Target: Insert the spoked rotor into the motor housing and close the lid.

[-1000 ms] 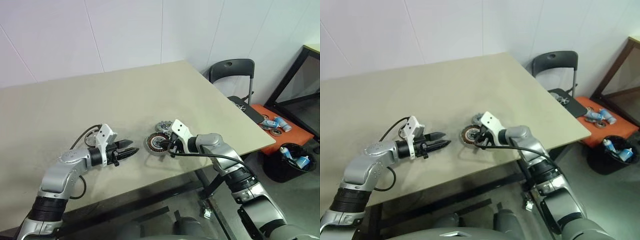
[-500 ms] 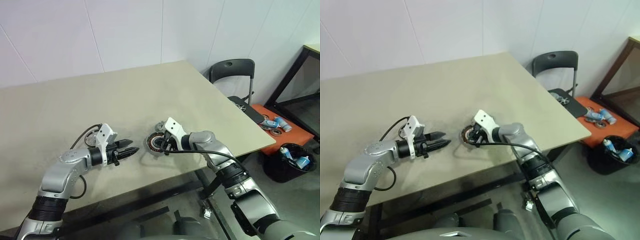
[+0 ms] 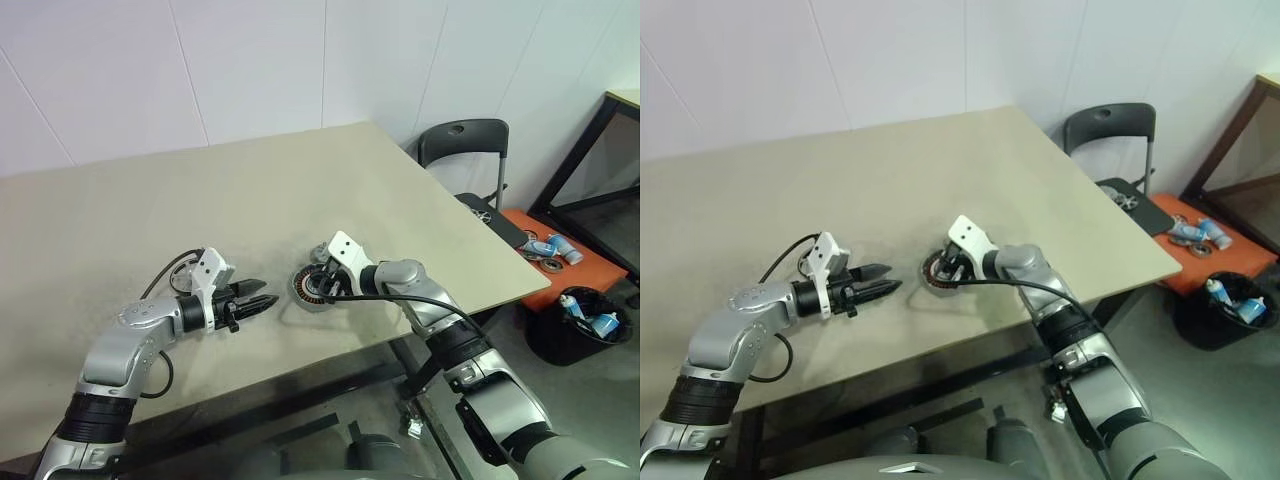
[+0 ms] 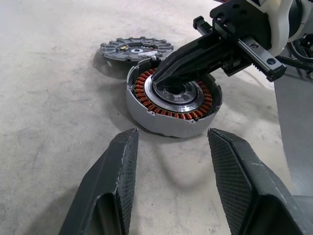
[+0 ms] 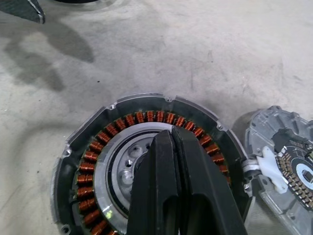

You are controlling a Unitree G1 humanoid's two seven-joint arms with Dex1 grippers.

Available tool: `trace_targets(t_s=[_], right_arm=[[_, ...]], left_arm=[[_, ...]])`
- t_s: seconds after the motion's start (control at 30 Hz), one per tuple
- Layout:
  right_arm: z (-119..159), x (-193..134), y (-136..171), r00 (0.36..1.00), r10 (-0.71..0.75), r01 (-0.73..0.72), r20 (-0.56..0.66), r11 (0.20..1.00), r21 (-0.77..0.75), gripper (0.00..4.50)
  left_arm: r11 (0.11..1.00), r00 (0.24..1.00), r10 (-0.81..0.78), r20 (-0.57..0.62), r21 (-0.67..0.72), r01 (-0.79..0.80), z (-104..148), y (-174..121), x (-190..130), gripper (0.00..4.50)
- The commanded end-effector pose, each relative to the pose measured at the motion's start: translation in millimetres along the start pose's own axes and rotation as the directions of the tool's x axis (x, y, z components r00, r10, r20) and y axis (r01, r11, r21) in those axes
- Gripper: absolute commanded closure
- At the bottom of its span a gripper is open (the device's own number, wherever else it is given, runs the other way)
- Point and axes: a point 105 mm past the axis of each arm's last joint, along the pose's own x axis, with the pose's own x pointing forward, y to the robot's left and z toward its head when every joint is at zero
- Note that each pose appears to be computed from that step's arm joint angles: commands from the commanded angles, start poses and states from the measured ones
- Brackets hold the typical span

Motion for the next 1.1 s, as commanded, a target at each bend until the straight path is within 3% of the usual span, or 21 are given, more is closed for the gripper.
trace_targets(t_s=[0.03,0.3,0.47,0.6,0.73,1.1], right_arm=[[1,-3,-11,0.999,-0.052,0.052,-0.005,0.998,-0.018,4.47],[-1,-7,-19,0.995,-0.102,0.102,0.009,0.995,-0.008,4.47],[46,-22,-15,0.974,-0.046,-0.002,0.223,0.978,0.209,4.47],[65,-35,-12,0.956,-0.042,-0.025,0.291,0.975,0.222,4.47],[43,-32,-1,0.985,-0.031,0.025,0.172,0.999,0.038,4.47],[-5,-16,-1,0.997,-0.08,0.08,0.001,0.994,-0.079,4.47]], left_arm=[[1.0,1.0,-0.009,0.017,0.028,0.008,4,-1,1,2.09],[1.0,1.0,-0.013,0.017,0.028,0.013,1,1,3,2.09],[0.999,1.0,-0.019,0.019,0.033,0.018,4,-1,5,2.09],[0.999,1.0,-0.021,0.023,0.035,0.02,9,-2,6,2.09],[0.999,0.999,-0.023,0.025,0.041,0.022,14,-2,6,2.09],[0.998,0.999,-0.005,0.044,0.056,0.003,27,-2,10,2.09]])
